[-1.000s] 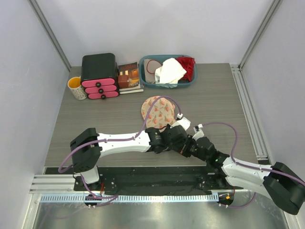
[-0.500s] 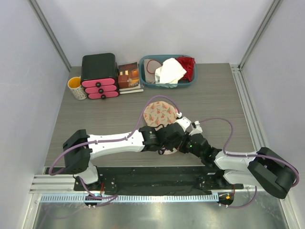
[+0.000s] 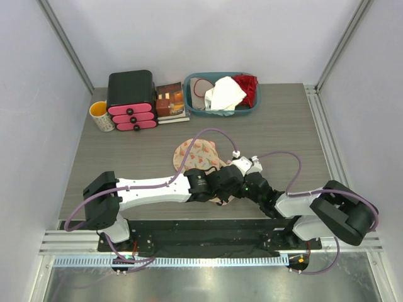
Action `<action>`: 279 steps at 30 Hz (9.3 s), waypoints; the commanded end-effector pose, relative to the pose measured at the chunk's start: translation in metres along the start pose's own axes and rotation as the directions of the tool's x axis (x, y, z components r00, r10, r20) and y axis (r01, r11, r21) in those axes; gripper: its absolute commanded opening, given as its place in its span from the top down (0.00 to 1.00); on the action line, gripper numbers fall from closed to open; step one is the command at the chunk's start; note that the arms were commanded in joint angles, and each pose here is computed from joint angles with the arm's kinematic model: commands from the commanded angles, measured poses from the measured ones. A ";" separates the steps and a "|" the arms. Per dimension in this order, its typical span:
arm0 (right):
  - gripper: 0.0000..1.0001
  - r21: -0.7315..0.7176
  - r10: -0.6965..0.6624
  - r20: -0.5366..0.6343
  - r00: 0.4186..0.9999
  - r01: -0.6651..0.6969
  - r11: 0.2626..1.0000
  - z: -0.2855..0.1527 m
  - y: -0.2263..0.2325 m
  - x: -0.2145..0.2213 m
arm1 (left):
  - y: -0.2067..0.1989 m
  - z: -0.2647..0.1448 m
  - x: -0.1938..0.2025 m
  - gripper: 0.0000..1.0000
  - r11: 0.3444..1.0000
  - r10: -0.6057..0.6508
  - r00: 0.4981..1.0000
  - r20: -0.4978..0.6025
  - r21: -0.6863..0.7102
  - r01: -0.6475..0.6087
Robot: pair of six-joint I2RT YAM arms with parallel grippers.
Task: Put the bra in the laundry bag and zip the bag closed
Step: Adjust the bra in the laundry bag.
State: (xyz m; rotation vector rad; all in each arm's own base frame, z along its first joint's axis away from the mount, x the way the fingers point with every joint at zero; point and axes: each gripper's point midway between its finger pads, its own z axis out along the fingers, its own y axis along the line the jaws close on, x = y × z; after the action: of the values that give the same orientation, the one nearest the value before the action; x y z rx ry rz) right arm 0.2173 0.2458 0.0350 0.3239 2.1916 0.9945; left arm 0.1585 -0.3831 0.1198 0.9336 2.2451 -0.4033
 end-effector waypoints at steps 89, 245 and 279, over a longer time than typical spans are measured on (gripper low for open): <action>0.99 -0.032 -0.032 0.084 0.996 0.035 0.999 0.010 0.016 -0.068 | 0.000 -0.002 -0.016 1.00 0.998 -0.054 0.997 0.050 -0.014 0.055; 0.34 -0.041 -0.143 -0.053 0.988 0.141 0.989 -0.062 0.015 0.002 | 0.053 -0.126 0.065 0.42 0.861 -0.506 0.780 0.369 0.267 0.432; 0.57 -0.254 -0.232 -0.324 0.917 0.152 0.955 -0.043 0.023 0.073 | 0.062 -0.015 0.069 0.65 0.923 0.139 0.990 0.008 -0.363 -0.127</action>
State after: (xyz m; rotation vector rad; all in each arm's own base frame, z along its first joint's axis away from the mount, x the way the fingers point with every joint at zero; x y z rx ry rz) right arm 0.1303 0.2631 0.0304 -0.1753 2.3792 1.2158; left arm 0.1493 -0.2969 0.0674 0.9411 2.1575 0.0290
